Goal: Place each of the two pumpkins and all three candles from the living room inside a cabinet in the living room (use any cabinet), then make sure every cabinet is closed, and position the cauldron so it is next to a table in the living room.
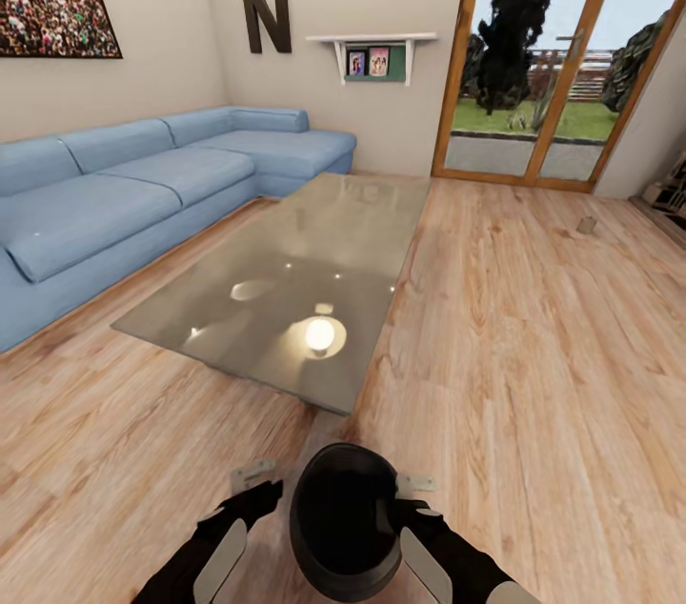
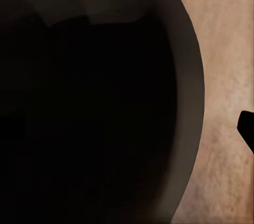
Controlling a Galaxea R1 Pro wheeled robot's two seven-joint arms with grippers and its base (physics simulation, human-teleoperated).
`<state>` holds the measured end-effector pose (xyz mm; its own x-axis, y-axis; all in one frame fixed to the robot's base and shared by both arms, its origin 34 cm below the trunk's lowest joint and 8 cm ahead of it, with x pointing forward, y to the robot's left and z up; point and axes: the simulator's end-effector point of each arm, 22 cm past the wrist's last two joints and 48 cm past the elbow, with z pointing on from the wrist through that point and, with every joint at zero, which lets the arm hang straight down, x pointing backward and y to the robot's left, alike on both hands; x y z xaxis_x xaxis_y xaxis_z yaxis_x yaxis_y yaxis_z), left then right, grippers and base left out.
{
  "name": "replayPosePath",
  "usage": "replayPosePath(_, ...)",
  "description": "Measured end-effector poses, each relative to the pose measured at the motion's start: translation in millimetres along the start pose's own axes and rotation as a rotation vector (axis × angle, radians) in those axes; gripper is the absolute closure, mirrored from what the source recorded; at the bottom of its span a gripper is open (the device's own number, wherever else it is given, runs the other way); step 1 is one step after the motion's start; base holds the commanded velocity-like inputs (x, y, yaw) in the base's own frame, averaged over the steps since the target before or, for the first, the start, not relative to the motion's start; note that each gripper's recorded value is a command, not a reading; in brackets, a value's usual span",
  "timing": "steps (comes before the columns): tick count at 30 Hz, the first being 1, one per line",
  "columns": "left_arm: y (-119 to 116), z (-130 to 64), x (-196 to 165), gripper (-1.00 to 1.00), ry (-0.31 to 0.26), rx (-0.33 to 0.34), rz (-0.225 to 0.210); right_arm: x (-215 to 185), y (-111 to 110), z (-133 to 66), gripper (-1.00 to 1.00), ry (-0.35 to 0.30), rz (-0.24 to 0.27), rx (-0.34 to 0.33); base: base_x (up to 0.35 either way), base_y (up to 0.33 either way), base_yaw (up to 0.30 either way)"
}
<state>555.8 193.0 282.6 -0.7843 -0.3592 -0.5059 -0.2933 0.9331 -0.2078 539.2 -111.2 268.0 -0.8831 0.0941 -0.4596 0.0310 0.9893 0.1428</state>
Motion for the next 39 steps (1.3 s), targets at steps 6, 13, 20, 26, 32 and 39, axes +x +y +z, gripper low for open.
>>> replayPosePath(6, 0.5, -9.2, -5.7, -1.00, 0.010, -0.009, -0.009, -9.0, 3.1, -10.2, -1.00, 0.000, 0.000, -0.002, -0.007, 0.000, 0.000)
replayPosePath(13, -0.3, -19.7, -10.6, -1.00, 0.026, -0.017, -0.011, -20.5, 4.2, -21.9, -1.00, -0.003, 0.000, 0.000, -0.140, 0.000, 0.000)
replayPosePath(20, -2.5, -30.5, -18.4, -1.00, 0.032, -0.020, -0.015, -31.9, 7.4, -33.8, -1.00, -0.009, 0.003, -0.001, -0.010, 0.000, 0.000)
replayPosePath(26, -5.5, -39.5, -26.3, -1.00, 0.035, -0.021, -0.017, -41.0, 9.4, -43.7, -1.00, -0.010, 0.004, -0.001, -0.080, 0.000, 0.000)
replayPosePath(32, -6.0, -48.5, -32.7, -1.00, 0.040, -0.026, -0.016, -49.3, 11.1, -53.9, -1.00, -0.009, 0.005, 0.001, -0.131, 0.000, 0.000)
replayPosePath(39, -10.0, -59.3, -42.5, -1.00, 0.041, -0.027, -0.015, -57.3, 14.9, -65.7, -1.00, -0.002, 0.002, 0.000, -0.008, 0.000, 0.000)
